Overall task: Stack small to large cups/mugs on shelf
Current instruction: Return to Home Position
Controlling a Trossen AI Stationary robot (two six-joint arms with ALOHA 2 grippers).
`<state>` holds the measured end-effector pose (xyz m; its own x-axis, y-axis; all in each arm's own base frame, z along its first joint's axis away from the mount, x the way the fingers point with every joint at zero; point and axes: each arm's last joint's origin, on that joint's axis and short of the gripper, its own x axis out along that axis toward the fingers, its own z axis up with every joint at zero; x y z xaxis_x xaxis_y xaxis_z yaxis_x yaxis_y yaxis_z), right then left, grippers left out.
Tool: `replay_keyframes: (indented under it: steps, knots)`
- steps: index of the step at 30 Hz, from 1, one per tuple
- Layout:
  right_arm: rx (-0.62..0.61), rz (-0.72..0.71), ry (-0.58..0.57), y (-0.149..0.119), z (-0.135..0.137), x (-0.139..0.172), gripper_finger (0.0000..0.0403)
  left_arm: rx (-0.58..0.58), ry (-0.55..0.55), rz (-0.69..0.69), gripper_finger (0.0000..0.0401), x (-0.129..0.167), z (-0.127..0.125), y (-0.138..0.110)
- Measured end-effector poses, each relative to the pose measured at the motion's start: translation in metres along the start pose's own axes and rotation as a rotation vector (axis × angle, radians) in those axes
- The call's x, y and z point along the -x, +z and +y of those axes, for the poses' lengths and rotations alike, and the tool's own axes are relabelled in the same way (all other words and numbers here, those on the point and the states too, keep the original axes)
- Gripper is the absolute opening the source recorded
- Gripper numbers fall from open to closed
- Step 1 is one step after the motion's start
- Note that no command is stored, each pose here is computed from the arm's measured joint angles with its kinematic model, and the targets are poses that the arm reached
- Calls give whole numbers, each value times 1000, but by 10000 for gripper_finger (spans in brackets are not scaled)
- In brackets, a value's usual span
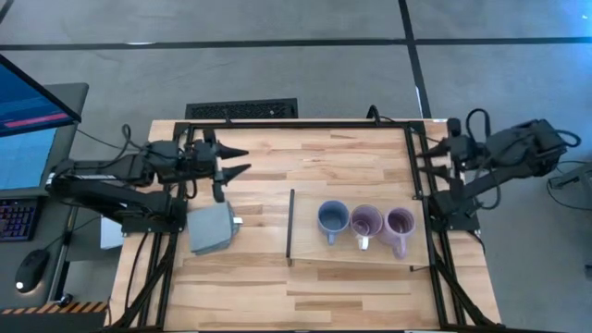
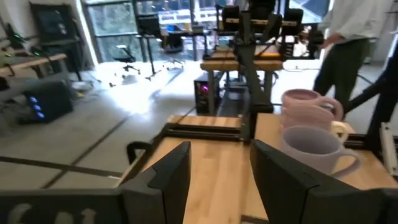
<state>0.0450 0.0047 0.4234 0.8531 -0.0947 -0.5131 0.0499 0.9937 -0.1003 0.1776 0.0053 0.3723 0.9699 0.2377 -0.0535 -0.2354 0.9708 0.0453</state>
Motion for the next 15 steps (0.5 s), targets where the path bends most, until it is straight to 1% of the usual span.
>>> replay_keyframes:
  steps: [2,3,8,10,12,15]
  knots:
    - [50,-42,-49,-6,-4,3,171,-6,22,-12,158,5,3,-6]
    - [55,-62,-55,-10,-5,6,171,-6,31,-6,158,8,6,-11]
    - [-17,-232,-8,-45,-16,22,171,29,95,13,158,20,19,-43]
    - [-45,-306,53,-63,-19,25,171,51,91,-12,158,26,23,-52]
    - [-69,-363,84,-80,-20,21,171,63,67,-17,158,31,26,-63]
    - [-109,-383,118,-106,-19,8,171,67,22,-29,158,38,29,-74]
